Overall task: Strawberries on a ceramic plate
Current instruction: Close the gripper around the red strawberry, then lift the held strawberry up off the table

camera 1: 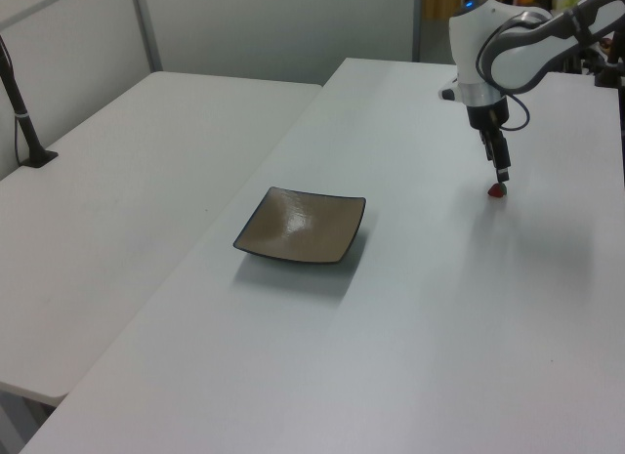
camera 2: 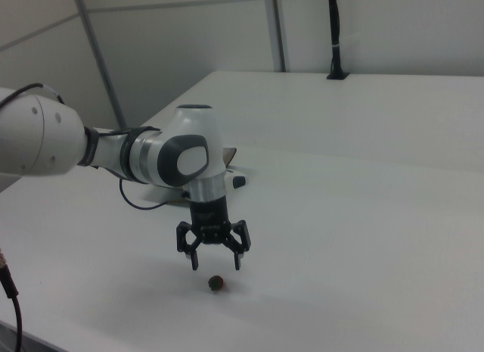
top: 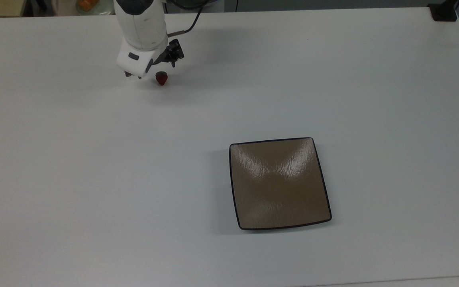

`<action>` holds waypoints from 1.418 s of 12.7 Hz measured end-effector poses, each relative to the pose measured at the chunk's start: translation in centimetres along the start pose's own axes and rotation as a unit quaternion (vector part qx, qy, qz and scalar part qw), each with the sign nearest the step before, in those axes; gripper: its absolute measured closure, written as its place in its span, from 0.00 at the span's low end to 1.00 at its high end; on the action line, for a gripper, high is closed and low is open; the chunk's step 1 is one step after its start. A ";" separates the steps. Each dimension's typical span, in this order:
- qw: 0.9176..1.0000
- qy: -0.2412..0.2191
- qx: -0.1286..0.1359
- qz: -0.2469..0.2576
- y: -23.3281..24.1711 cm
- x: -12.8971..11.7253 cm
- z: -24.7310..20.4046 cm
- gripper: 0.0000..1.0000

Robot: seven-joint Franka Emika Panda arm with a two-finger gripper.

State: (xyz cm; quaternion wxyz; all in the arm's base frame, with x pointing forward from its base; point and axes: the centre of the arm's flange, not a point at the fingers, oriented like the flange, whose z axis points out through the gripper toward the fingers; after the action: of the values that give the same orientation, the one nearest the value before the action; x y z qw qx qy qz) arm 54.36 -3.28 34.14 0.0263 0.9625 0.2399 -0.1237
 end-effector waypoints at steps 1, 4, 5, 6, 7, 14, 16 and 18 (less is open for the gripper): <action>1.000 0.003 -0.004 -0.002 -0.1 0.0 0.6 0.00; 0.999 0.029 -0.014 -0.004 -0.3 -0.1 2.6 0.00; 0.999 0.036 -0.017 -0.004 -0.3 -0.1 3.0 0.00; 0.999 0.043 -0.020 -0.004 -0.4 -0.1 3.4 0.00; 0.998 0.050 -0.023 -0.005 -0.5 -0.1 3.8 0.00; 0.998 0.051 -0.023 -0.006 -0.7 -0.2 4.2 0.51; 0.998 0.050 -0.023 -0.006 -0.7 -0.4 4.1 0.69; 0.998 0.050 -0.022 -0.005 -0.7 -0.5 4.0 0.69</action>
State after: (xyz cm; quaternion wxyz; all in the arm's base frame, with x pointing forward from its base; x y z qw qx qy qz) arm 52.76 -3.35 30.38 0.0353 0.9654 0.2485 -0.0703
